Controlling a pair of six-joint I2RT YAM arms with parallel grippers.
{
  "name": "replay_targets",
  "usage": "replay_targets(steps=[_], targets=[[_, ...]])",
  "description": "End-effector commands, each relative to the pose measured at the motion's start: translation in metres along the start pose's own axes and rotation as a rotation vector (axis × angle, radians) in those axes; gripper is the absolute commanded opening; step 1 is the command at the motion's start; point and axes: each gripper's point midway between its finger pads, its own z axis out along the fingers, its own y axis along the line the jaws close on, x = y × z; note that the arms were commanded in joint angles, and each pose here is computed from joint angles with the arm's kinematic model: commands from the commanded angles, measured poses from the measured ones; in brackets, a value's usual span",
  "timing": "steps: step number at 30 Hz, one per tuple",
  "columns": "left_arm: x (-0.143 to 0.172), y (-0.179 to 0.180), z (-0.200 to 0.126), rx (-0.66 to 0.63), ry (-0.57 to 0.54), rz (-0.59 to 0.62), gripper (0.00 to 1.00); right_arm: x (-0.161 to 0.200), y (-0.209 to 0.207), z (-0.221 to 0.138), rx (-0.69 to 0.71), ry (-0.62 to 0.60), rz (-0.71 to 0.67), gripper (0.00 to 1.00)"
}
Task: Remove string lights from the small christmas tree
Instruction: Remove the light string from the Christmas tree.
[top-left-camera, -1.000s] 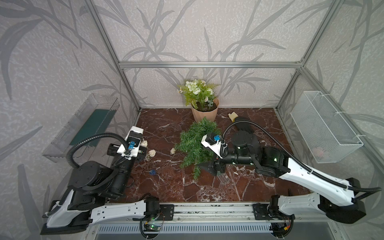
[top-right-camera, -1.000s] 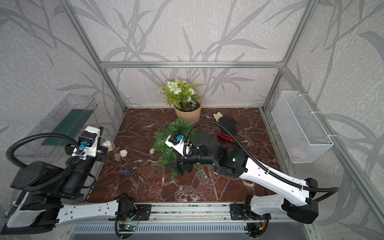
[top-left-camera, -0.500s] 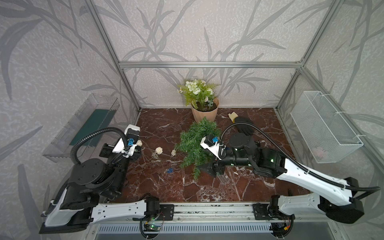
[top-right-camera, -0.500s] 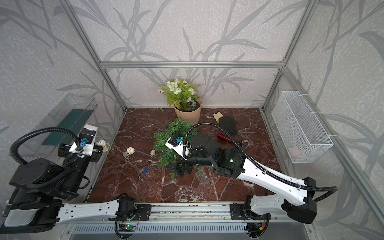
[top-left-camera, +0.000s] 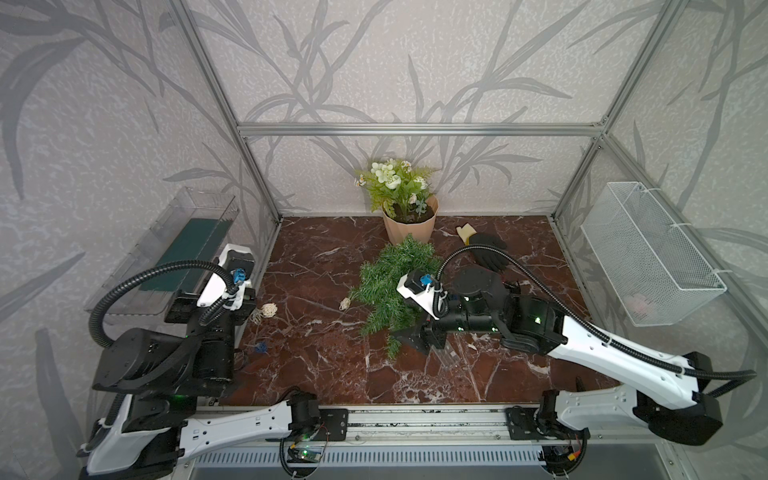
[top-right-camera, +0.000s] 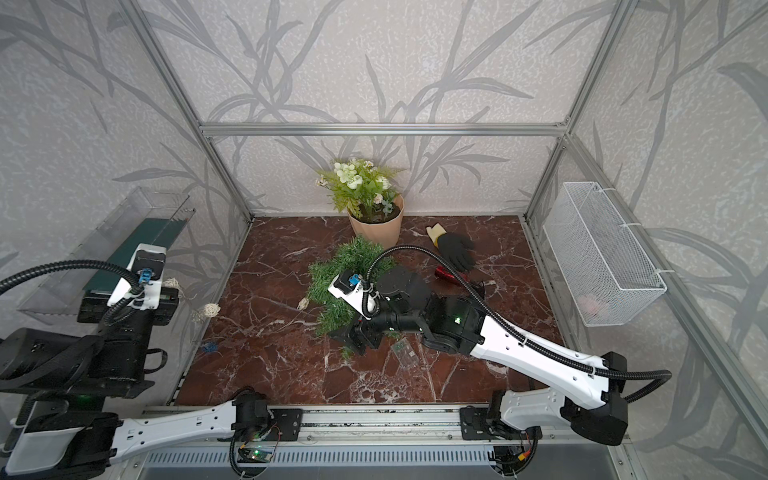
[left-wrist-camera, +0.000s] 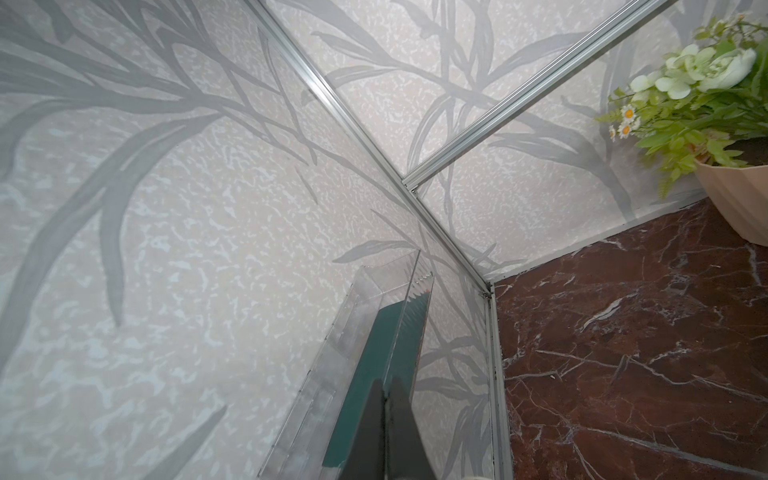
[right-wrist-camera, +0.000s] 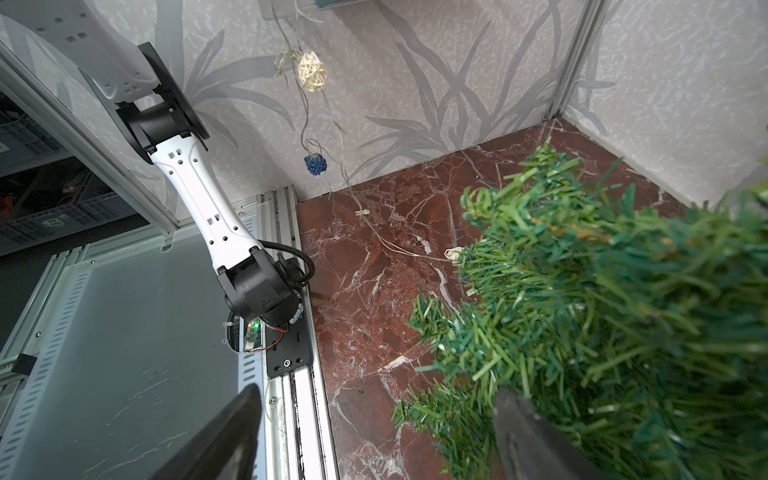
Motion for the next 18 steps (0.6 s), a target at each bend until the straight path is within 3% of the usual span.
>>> replay_targets(steps=[1, 14, 18], targets=[[0.031, 0.019, -0.004, -0.083, 0.175, -0.005, 0.00, -0.014, 0.005, -0.001, -0.021, -0.034, -0.003, 0.86], [0.086, 0.087, -0.044, -0.395, 0.432, -0.138, 0.00, -0.015, 0.007, 0.004, -0.034, -0.026, -0.032, 0.86], [0.088, 0.107, -0.058, -0.455, 0.428, -0.221, 0.00, -0.015, 0.006, 0.007, -0.031, -0.016, -0.047, 0.86]])
